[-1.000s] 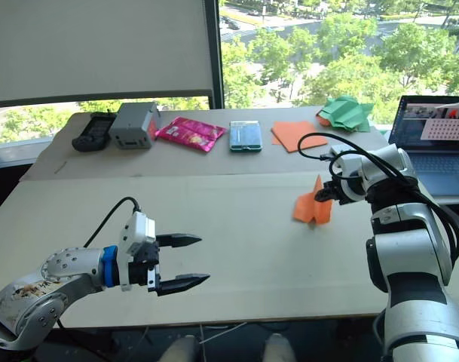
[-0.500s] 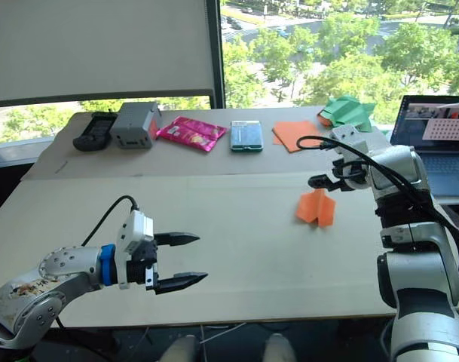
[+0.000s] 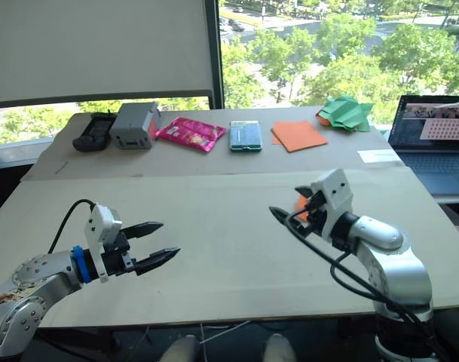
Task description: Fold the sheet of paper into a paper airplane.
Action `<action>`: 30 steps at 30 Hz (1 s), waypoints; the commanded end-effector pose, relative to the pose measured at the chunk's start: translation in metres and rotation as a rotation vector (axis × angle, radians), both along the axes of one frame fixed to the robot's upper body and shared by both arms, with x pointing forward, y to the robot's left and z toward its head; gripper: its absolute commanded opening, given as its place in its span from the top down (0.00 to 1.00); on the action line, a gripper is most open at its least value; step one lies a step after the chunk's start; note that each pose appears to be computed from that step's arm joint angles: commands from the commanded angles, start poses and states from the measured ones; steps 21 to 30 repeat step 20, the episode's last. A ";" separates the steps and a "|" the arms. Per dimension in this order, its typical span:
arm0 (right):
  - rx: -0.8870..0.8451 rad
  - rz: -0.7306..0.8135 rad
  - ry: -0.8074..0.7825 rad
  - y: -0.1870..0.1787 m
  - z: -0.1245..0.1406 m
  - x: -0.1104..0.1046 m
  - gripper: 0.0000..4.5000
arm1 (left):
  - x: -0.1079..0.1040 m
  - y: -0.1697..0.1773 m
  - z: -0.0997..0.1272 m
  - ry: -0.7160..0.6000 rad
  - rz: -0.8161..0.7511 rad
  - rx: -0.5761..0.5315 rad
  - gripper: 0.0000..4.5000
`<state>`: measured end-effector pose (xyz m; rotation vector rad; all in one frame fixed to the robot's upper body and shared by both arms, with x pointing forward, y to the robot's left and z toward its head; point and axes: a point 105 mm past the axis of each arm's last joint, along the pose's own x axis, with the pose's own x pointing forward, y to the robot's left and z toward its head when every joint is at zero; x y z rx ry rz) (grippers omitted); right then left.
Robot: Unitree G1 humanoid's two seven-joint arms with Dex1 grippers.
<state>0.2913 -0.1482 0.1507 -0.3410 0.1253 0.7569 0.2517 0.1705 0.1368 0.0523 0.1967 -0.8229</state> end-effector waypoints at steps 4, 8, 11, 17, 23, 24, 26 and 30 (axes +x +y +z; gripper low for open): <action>-0.078 0.012 -0.151 0.005 -0.020 0.002 0.01 | 0.017 0.037 -0.007 -0.103 0.265 0.006 0.00; -0.008 0.039 -0.149 0.008 -0.021 0.002 0.01 | 0.017 0.039 -0.007 -0.116 0.267 0.002 0.00; -0.001 0.060 -0.130 0.009 -0.027 0.002 0.01 | 0.015 0.037 -0.007 -0.120 0.242 0.005 0.00; -0.003 0.079 -0.145 0.013 -0.026 0.006 0.01 | 0.011 0.036 -0.007 -0.113 0.216 -0.002 0.00; -0.022 0.091 -0.147 0.014 -0.028 0.006 0.01 | 0.011 0.034 -0.007 -0.113 0.208 -0.016 0.00; -0.022 0.091 -0.147 0.014 -0.028 0.006 0.01 | 0.011 0.034 -0.007 -0.113 0.208 -0.016 0.00; -0.022 0.091 -0.147 0.014 -0.028 0.006 0.01 | 0.011 0.034 -0.007 -0.113 0.208 -0.016 0.00; -0.022 0.091 -0.147 0.014 -0.028 0.006 0.01 | 0.011 0.034 -0.007 -0.113 0.208 -0.016 0.00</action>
